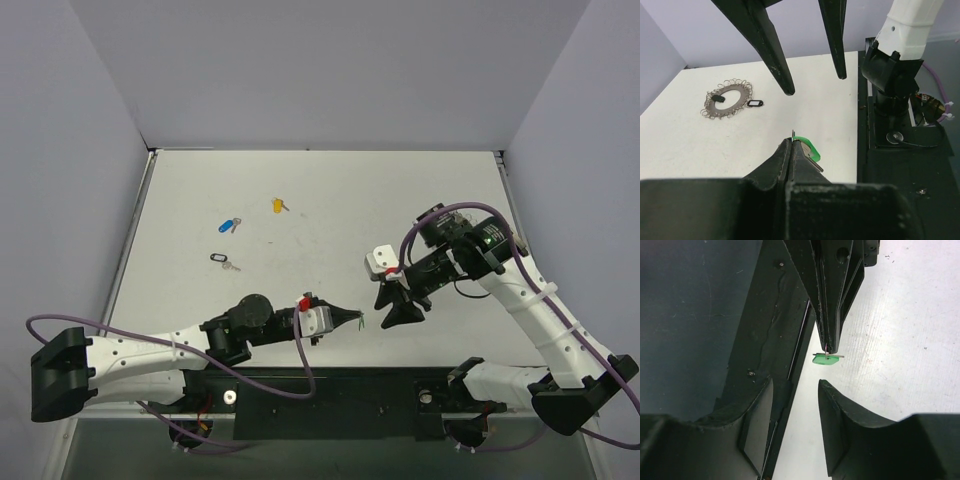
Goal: Put the keys on the keyring
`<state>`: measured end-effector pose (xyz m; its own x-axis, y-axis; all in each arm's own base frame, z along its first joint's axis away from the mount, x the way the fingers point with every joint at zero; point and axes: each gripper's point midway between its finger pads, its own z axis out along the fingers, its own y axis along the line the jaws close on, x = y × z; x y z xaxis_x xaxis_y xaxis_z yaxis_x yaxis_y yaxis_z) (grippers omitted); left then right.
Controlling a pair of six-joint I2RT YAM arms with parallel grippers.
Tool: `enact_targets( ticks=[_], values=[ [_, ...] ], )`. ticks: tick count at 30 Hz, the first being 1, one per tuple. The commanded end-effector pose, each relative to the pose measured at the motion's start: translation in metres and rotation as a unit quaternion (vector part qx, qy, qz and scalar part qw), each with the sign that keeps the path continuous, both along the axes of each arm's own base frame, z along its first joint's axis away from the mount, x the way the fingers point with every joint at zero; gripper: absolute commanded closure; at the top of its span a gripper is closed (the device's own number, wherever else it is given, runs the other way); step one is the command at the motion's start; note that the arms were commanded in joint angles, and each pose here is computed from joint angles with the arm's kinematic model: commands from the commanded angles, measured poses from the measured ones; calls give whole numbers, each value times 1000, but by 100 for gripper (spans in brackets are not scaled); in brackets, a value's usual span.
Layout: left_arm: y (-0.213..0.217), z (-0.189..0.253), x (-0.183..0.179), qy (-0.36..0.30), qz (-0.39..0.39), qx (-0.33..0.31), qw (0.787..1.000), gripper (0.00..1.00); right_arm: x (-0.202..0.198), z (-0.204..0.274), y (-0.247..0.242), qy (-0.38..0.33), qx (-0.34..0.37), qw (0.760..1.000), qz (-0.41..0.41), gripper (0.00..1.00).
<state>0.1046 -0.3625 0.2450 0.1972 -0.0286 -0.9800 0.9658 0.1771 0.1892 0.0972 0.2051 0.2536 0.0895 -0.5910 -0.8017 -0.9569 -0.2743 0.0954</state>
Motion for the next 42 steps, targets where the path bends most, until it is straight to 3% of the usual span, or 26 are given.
enact_targets(
  ticks=[1, 20, 28, 42],
  values=[
    [-2, 24, 9, -28, 24, -24, 999, 100, -1, 4, 7, 11, 14, 1000, 0, 64],
    [-4, 37, 5, 19, 25, -84, 996, 100, 15, -17, 19, 1, -2, 1000, -22, 73],
    [-4, 37, 5, 29, 27, -89, 995, 100, 13, -14, 20, 5, 5, 1000, -19, 81],
    [-5, 30, 5, 43, 26, -80, 995, 100, 11, -6, 21, 5, 16, 1000, -18, 82]
  ],
)
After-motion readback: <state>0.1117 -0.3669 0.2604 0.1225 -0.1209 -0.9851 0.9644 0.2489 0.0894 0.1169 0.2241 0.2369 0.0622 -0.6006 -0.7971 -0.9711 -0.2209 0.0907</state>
